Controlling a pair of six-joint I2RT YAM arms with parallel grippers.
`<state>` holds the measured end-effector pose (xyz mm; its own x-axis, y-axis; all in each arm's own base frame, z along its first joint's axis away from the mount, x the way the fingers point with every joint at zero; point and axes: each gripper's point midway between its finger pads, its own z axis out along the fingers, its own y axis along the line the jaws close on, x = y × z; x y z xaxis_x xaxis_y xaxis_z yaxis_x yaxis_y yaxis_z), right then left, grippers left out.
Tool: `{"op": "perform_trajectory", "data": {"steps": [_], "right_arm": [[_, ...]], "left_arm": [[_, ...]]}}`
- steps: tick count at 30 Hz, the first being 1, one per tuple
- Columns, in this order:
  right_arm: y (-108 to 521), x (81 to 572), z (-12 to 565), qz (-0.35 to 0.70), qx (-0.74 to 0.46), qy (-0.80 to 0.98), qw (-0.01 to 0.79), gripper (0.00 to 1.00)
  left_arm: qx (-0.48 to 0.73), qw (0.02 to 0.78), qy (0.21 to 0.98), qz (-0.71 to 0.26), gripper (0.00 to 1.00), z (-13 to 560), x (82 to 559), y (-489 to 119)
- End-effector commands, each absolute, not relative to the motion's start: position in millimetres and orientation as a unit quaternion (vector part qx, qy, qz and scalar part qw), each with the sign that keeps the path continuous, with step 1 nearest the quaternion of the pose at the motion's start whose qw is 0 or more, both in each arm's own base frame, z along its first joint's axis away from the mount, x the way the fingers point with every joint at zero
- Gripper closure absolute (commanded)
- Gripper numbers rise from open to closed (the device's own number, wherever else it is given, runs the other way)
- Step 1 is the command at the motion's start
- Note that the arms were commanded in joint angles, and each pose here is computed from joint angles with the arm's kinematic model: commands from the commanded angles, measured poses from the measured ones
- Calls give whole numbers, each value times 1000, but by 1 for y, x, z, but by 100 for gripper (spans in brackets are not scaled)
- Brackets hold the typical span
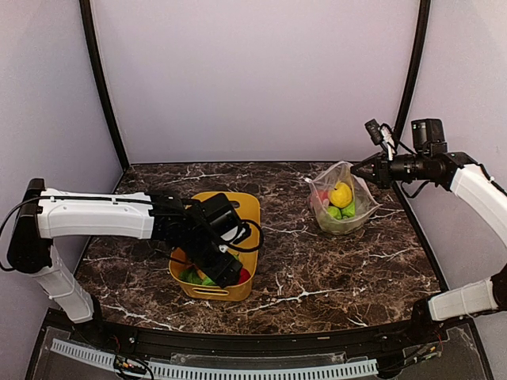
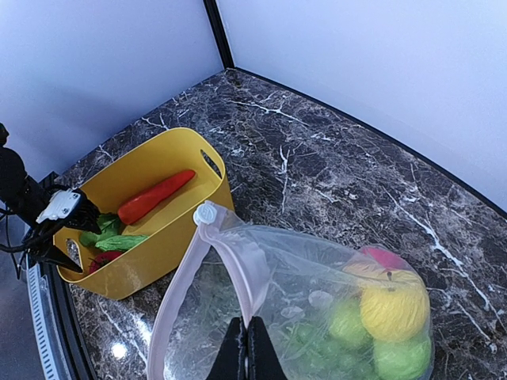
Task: Place the food in the zip-top bag and seal the zipper
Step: Adjust the fake vegetable in the bin.
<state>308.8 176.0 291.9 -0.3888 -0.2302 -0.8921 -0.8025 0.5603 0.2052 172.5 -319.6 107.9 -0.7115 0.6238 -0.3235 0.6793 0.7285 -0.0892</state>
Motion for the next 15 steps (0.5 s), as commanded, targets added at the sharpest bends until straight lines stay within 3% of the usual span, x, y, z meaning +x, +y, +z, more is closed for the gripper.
{"op": "perform_trajectory", "data": {"steps": [1, 10, 15], "right_arm": [[178, 311, 298, 334, -339, 758, 446, 100], [178, 309, 295, 332, -338, 760, 444, 100], [177, 308, 292, 330, -339, 761, 444, 100]], "left_arm": [[361, 120, 917, -121, 22, 96, 172, -325], [358, 75, 923, -124, 17, 74, 173, -324], [351, 44, 928, -113, 20, 65, 170, -315]]}}
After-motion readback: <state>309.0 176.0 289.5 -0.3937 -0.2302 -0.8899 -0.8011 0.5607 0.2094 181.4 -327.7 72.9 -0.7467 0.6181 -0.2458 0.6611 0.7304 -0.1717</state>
